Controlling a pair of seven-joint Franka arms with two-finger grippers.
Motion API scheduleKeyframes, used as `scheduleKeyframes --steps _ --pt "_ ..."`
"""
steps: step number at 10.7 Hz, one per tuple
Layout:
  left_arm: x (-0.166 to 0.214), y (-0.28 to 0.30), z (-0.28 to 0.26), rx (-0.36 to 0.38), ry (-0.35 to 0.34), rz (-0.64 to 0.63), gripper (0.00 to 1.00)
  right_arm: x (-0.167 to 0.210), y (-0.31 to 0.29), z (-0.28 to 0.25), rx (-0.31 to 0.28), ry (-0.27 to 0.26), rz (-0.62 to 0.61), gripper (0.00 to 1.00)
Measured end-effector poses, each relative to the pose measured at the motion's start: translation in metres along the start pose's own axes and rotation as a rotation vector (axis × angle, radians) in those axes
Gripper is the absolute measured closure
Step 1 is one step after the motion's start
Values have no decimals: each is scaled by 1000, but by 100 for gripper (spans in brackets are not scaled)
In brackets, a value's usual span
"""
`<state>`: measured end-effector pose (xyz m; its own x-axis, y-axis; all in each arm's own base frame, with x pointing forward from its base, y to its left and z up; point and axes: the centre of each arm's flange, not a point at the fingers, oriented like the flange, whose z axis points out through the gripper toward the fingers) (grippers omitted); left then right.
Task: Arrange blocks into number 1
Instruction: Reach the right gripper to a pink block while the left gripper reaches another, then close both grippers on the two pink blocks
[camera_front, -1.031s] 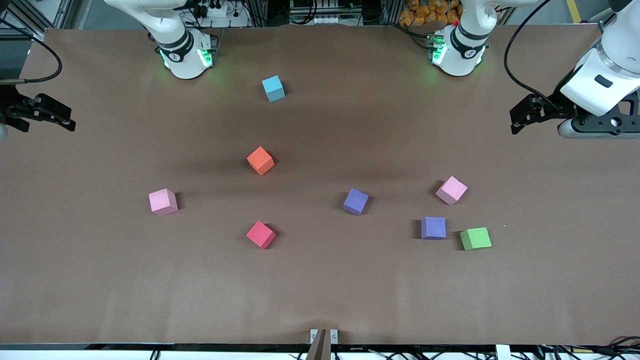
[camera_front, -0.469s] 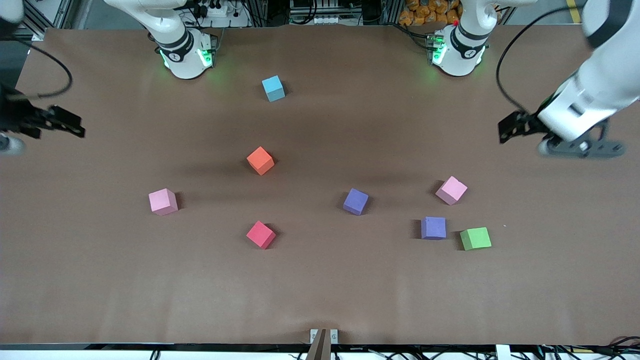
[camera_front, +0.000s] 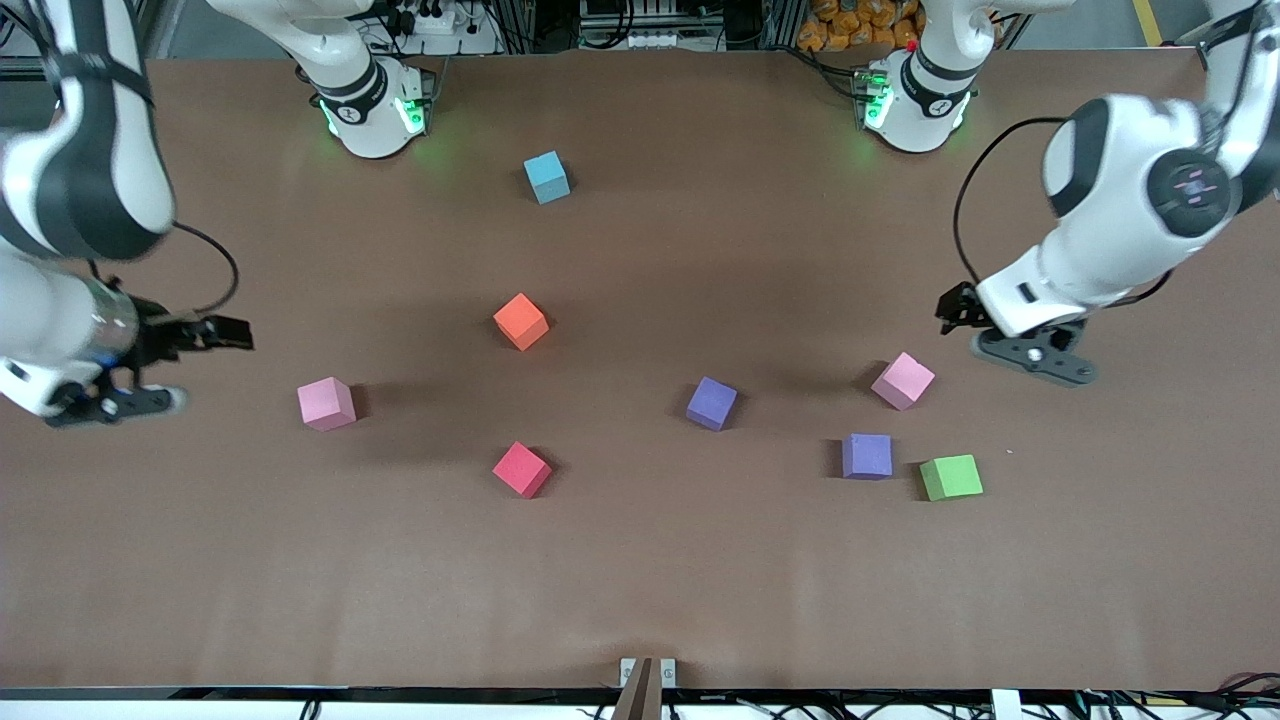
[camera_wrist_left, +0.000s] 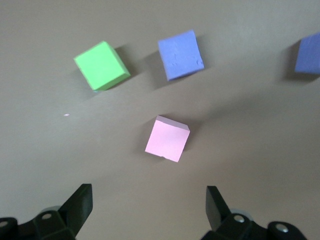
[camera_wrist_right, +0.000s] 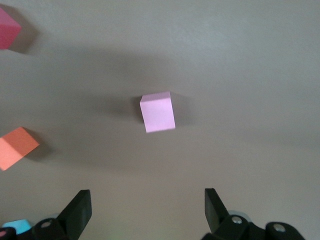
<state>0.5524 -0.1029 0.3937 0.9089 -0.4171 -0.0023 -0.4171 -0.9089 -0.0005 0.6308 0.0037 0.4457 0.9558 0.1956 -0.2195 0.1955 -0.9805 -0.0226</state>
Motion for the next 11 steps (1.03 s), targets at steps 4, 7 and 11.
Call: scheduleKeyframes --steps 4,7,11 --pt "-16 26 109 52 29 127 0 24 -22 71 -4 81 -70 0" --pt "-12 31 150 65 39 170 0 20 -17 111 -8 97 -90 0" --pt "-9 32 172 64 62 196 0 18 7 165 6 59 -59 0"
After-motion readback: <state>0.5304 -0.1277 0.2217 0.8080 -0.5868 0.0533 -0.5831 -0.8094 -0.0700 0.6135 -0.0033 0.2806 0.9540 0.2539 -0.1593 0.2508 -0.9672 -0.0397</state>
